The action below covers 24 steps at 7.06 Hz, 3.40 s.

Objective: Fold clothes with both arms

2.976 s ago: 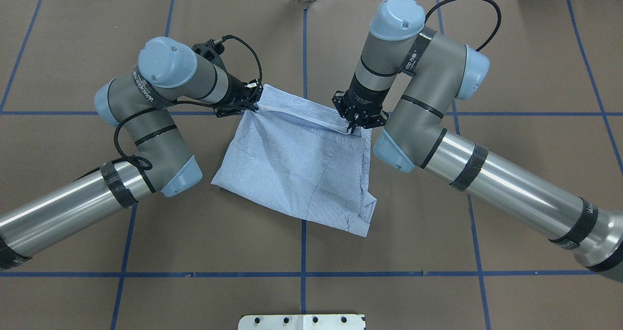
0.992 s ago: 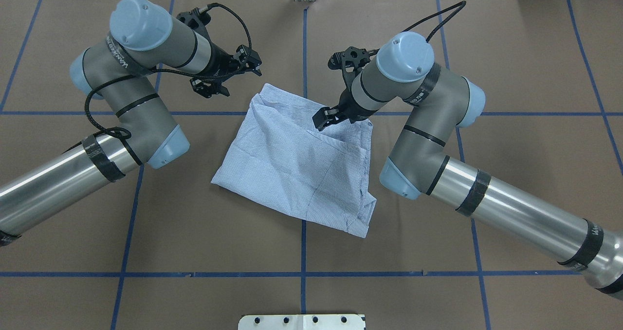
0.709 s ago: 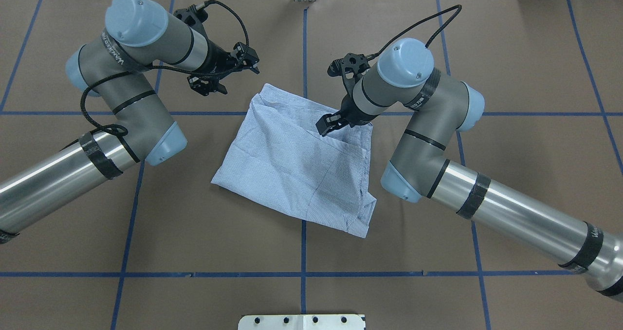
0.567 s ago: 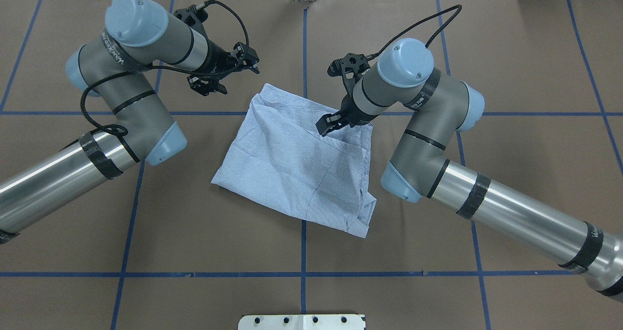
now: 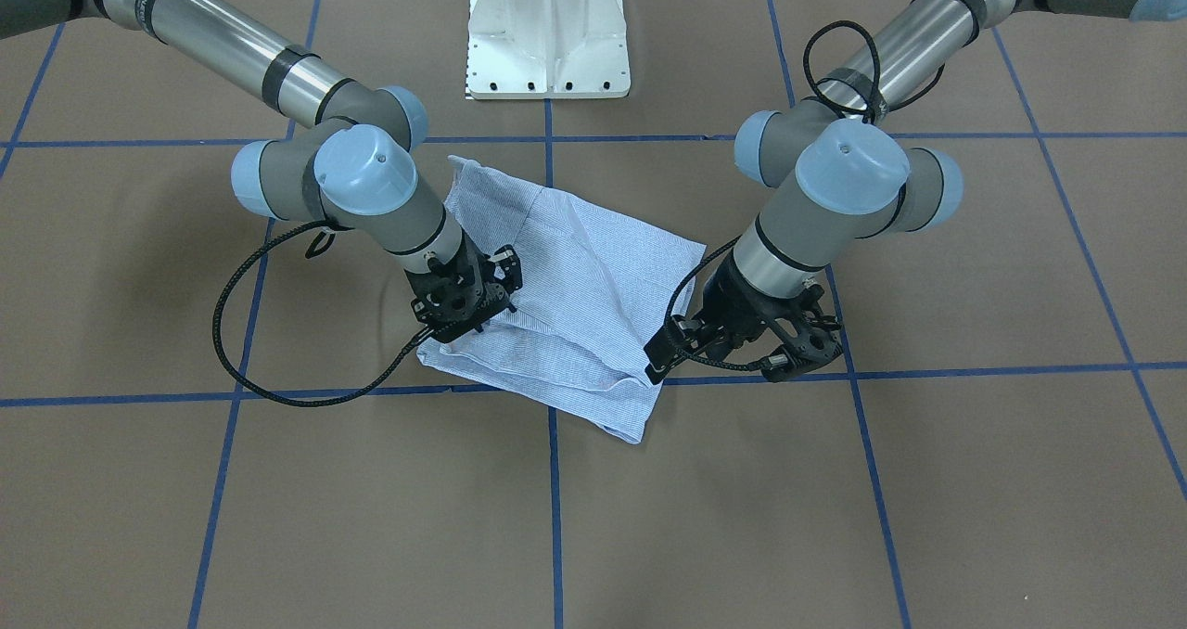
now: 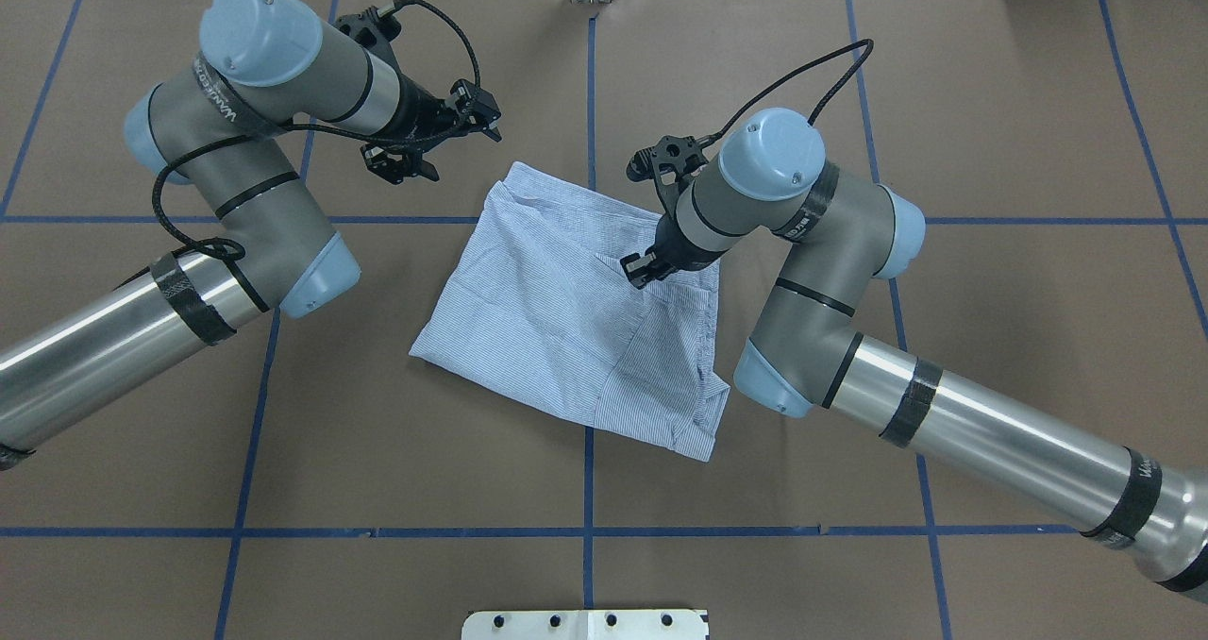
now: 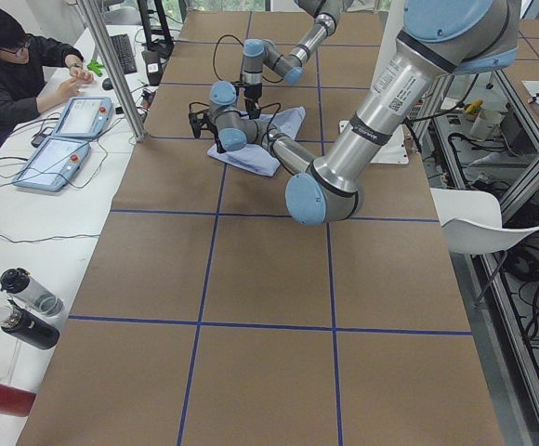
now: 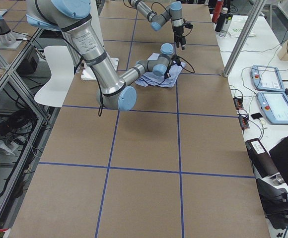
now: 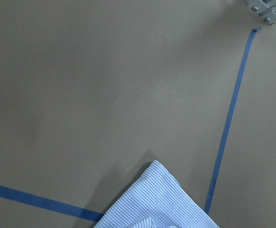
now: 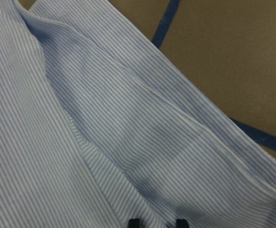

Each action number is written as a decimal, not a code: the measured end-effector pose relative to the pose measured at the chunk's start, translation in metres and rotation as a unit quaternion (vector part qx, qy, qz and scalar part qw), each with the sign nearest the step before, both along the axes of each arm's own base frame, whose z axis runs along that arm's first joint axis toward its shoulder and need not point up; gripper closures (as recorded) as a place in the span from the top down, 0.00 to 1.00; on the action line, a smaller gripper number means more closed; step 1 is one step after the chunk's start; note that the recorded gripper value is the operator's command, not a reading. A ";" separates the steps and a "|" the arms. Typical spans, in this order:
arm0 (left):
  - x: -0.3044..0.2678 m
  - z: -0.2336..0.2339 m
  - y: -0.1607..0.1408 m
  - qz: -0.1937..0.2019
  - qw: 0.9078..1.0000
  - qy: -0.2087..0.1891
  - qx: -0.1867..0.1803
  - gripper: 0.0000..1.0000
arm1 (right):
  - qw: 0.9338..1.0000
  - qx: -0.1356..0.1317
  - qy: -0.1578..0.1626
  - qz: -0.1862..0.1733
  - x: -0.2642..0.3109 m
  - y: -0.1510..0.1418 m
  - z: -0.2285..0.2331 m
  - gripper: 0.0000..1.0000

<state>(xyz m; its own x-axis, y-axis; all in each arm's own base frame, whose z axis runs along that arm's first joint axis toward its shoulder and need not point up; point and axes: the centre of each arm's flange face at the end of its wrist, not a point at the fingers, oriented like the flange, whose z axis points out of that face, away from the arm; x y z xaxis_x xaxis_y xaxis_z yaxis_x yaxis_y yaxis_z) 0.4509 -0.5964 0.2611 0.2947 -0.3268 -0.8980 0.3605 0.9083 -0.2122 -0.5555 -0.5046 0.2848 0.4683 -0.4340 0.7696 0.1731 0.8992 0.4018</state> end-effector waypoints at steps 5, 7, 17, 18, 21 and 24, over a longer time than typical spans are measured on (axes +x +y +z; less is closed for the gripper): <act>-0.005 -0.001 -0.004 -0.004 1.000 0.000 0.000 0.99 | 1.000 0.002 -0.004 0.000 0.005 -0.002 -0.002 0.00; -0.006 0.000 -0.005 -0.005 1.000 0.000 -0.001 0.99 | 1.000 0.000 -0.018 0.008 0.029 -0.018 -0.013 0.00; -0.017 -0.003 -0.003 -0.002 1.000 0.007 0.001 0.99 | 0.998 -0.031 0.007 0.060 0.065 -0.067 0.008 1.00; -0.029 0.003 0.007 -0.002 1.000 0.009 0.006 0.99 | 0.997 -0.047 0.011 0.068 0.091 -0.074 0.001 1.00; -0.112 0.039 0.042 0.023 0.993 -0.040 0.108 0.99 | 0.989 -0.089 0.057 0.106 0.189 -0.073 -0.011 1.00; -0.231 0.113 0.055 0.033 0.980 -0.118 0.156 0.99 | 0.989 -0.069 0.077 0.102 0.315 -0.073 0.067 1.00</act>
